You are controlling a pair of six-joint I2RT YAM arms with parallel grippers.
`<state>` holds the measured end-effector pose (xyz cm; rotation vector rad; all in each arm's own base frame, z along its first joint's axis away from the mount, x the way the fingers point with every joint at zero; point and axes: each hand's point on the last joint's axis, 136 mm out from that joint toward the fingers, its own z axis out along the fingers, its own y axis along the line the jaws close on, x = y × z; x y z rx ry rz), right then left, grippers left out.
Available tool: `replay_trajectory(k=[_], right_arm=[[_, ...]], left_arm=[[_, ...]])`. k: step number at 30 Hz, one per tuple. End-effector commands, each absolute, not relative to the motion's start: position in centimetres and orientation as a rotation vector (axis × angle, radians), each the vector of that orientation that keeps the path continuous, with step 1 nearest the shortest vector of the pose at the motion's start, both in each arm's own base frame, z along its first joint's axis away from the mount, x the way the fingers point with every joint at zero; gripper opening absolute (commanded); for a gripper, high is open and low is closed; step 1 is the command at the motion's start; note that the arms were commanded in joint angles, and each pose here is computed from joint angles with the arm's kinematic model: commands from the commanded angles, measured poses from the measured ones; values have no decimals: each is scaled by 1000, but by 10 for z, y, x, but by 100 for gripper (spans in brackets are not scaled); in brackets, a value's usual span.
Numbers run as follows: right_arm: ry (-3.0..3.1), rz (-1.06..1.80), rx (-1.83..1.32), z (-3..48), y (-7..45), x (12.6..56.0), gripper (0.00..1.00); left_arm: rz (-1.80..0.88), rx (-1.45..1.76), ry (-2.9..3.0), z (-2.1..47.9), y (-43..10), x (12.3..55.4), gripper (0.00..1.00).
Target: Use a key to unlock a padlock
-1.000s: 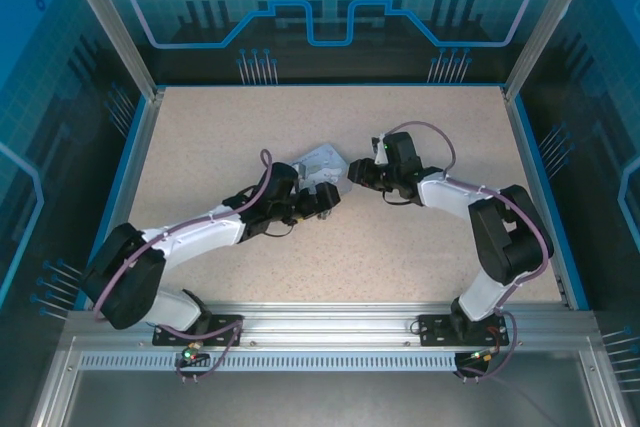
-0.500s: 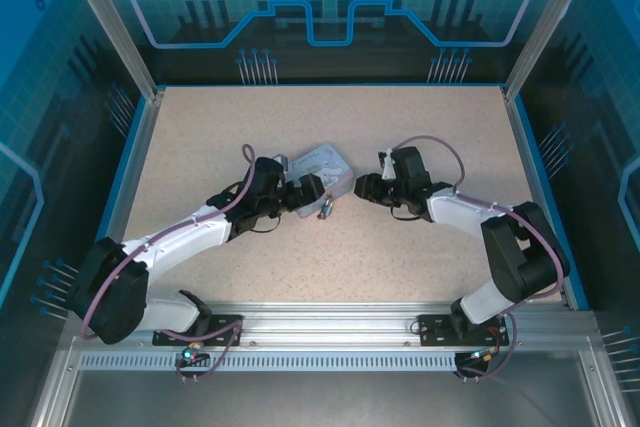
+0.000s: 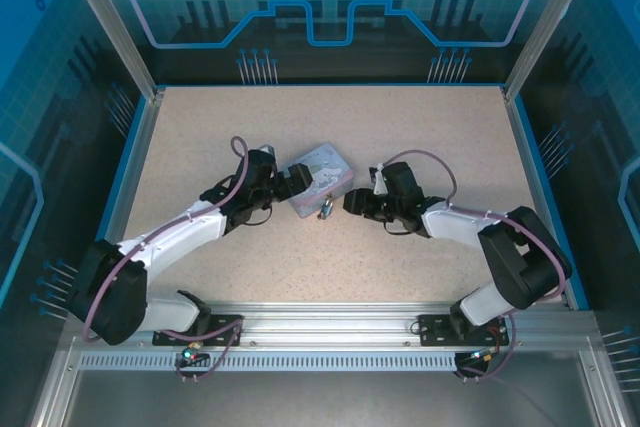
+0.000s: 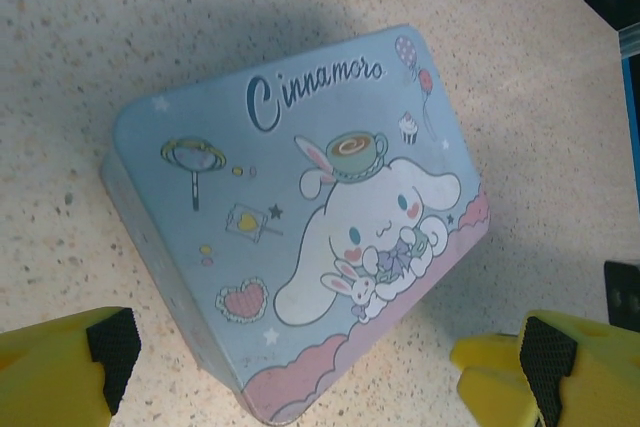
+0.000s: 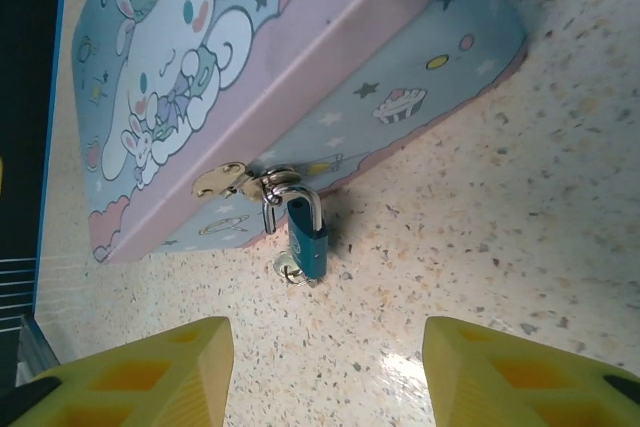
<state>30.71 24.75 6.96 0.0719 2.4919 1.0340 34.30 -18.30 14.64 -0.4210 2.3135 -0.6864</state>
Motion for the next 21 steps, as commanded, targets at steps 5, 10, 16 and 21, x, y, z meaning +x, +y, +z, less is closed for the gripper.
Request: replay_trajectory(k=[5,10,16,21], right_arm=[[2471,1117,60,57,267,304,46],[2481,1058,-25,43,275,301,42],[2477,1050,-75,29,281,300,39],[2473,1077,-85,22,286,299,38]], left_arm=[[-680,-397,2310,160,-178,349,99],[-788,-401,2365,148,-194,345,99],[-863,-446,2376,136,-200,338,99],[-873,-469,2369,135,-200,338,99]])
